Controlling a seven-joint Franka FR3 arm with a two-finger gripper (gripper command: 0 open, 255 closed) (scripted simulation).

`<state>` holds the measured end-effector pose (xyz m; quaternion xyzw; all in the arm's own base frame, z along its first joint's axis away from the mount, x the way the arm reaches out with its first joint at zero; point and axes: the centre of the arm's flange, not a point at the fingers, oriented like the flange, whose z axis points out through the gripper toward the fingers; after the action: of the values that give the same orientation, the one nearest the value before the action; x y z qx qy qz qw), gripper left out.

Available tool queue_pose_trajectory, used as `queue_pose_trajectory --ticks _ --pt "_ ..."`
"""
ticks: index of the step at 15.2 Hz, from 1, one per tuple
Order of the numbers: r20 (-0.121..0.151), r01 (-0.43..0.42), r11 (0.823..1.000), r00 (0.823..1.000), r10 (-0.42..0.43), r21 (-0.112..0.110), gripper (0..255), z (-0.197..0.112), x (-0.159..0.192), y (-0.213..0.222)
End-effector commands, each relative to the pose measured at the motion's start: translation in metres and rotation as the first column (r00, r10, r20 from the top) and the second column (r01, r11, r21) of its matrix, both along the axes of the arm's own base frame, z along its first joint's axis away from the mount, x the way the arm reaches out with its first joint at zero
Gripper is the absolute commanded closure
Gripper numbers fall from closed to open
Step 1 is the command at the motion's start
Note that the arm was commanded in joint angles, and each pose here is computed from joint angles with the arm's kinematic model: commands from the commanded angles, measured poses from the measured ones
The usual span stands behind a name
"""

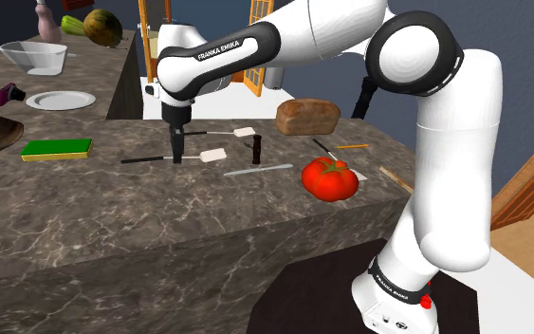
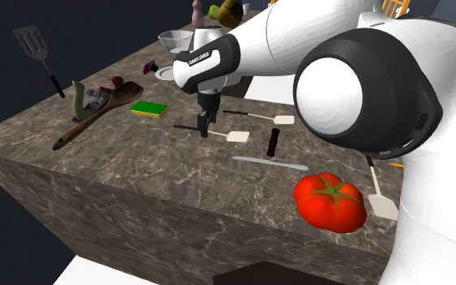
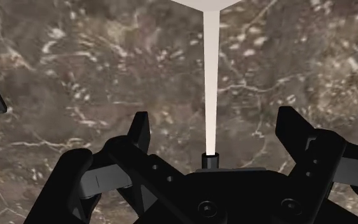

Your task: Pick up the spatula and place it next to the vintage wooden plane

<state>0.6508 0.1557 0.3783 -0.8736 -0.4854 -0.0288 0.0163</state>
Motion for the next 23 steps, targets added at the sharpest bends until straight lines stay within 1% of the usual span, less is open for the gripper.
queue_pose_trajectory --ticks 1,10,23 --pt "0.000 0.000 1.000 1.000 0.000 0.000 255 0.000 0.000 0.000" --pt "0.000 0.000 1.000 1.000 0.000 0.000 255 0.000 0.000 0.000" --pt "0.000 0.000 1.000 1.000 0.000 0.000 255 0.069 0.000 0.000"
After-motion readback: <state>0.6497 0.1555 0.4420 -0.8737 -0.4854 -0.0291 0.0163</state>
